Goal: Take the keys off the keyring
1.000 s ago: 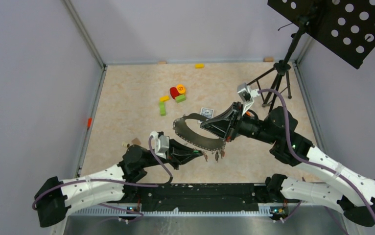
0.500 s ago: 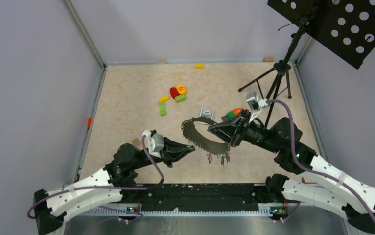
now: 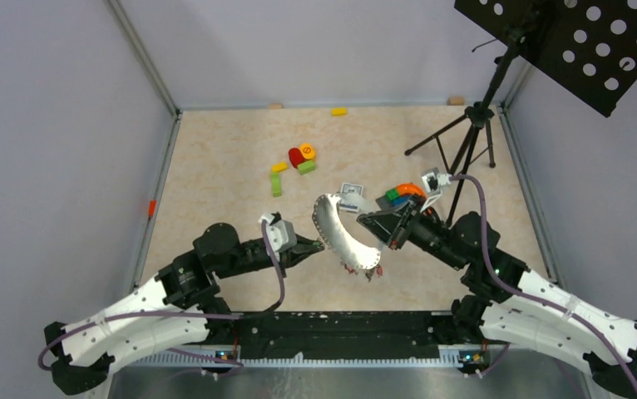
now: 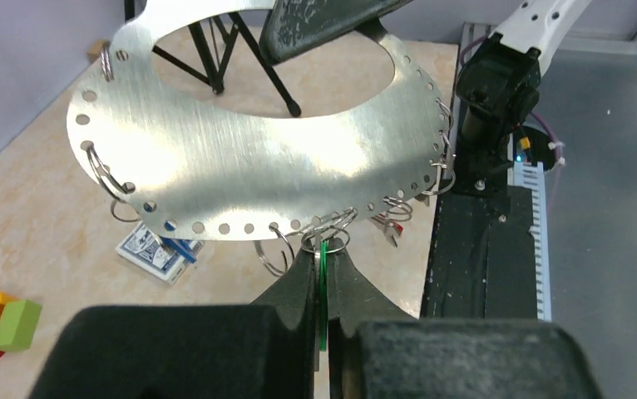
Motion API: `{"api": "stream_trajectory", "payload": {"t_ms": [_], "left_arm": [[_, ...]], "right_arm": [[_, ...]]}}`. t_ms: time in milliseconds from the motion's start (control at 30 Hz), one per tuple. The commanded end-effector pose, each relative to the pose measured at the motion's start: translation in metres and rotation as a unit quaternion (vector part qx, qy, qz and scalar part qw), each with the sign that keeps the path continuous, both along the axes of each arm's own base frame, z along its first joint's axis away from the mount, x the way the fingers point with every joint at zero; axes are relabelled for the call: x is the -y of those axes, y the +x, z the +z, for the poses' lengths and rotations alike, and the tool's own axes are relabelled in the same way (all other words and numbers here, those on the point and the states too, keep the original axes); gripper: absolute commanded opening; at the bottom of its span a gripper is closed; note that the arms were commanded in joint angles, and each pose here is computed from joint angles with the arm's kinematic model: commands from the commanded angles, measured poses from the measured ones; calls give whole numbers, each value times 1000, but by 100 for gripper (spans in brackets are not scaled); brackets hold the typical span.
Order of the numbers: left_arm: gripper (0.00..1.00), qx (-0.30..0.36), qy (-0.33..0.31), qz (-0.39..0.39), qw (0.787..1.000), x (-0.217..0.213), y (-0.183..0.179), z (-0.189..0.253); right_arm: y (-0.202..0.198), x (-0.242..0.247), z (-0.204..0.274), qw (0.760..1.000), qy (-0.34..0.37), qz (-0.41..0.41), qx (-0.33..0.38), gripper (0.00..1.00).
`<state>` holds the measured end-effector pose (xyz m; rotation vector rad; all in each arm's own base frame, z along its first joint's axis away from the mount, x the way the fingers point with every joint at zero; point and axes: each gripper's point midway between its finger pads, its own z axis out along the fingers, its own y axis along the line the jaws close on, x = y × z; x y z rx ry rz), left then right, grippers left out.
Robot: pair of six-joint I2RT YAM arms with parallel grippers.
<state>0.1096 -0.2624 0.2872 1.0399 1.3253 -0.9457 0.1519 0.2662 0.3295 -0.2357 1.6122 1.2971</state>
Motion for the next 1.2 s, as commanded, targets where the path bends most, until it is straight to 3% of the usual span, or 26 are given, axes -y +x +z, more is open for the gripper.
{"api": "stream_trajectory", "payload": {"t_ms": [0,167,300,467,800,967,1167], "left_arm": [[0,68,55,-30,996,-1,-2,27],[0,92,128,-72,985,5,-3,37],[0,125,140,-98,977,11,-4,52],[0,158,168,-119,966,19,1,54],[0,275,217,-81,933,22,37,72],[0,358,242,-72,899,22,51,76],[0,464,263,-67,844,20,63,76]], "right_arm": [[6,14,-21,999,-8,-37,-7,12],[8,28,-46,998,-16,-62,-10,31],[10,40,-58,996,-35,-86,-9,38],[8,51,-63,994,-65,-92,14,38],[-28,48,-8,976,-36,-6,216,31],[-42,41,12,949,-40,29,311,31],[-35,27,10,924,-107,49,364,31]]}}
